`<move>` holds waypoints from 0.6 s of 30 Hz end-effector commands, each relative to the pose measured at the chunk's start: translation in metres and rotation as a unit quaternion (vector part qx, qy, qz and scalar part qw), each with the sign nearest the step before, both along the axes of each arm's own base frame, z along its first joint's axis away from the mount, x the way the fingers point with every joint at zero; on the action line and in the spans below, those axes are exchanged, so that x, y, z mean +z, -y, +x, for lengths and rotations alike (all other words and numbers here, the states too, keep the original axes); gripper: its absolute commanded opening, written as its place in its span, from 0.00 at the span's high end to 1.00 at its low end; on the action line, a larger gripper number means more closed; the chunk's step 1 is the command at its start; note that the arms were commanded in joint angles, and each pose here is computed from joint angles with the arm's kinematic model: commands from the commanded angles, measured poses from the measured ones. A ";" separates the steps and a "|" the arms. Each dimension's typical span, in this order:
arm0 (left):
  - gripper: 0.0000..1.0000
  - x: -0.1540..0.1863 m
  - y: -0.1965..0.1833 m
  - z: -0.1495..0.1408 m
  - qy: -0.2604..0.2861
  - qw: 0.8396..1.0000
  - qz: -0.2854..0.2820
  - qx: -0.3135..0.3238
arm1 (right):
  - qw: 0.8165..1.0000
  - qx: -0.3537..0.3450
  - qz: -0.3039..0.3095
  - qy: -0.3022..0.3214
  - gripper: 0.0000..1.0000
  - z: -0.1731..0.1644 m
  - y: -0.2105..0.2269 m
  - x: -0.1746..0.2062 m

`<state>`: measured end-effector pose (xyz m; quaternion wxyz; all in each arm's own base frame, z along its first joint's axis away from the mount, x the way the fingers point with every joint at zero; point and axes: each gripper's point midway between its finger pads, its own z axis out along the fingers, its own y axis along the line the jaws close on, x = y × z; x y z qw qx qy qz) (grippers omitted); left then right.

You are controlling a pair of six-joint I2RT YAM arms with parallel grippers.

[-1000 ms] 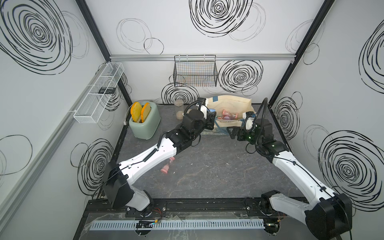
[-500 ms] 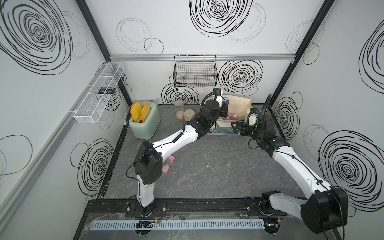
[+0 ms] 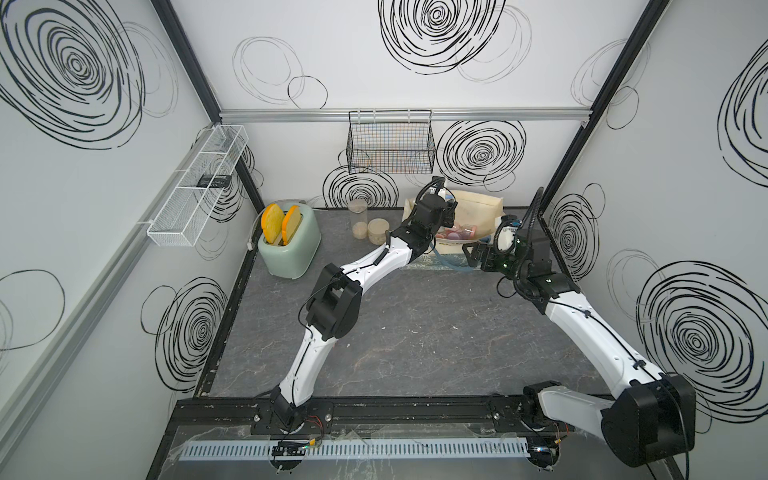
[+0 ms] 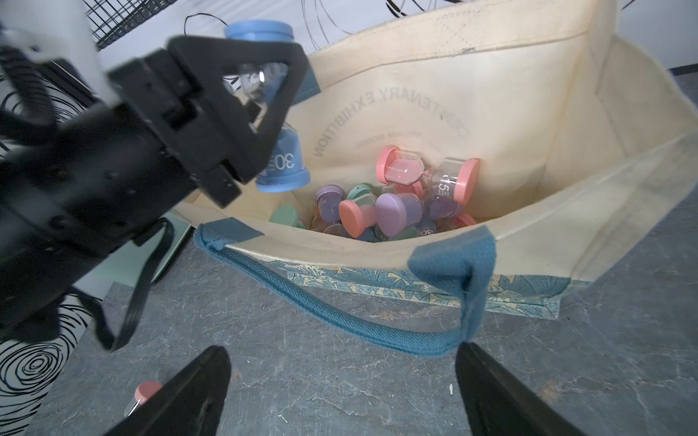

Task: Put the hourglass into the canvas bag
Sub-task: Place the hourglass in the canvas bag.

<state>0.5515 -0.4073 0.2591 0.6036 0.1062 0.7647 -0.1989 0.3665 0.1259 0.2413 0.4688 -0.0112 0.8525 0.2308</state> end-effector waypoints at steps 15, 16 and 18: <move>0.31 -0.002 0.005 0.012 -0.015 1.000 0.016 -0.003 | 0.999 0.021 0.005 0.031 0.03 -0.005 -0.005 0.024; 0.30 0.010 0.004 0.011 -0.008 1.000 0.009 -0.004 | 0.999 0.024 0.007 0.034 0.03 -0.006 -0.006 0.026; 0.27 0.034 0.000 0.004 0.003 1.000 0.001 -0.010 | 0.999 0.032 0.011 0.038 0.03 -0.008 -0.009 0.029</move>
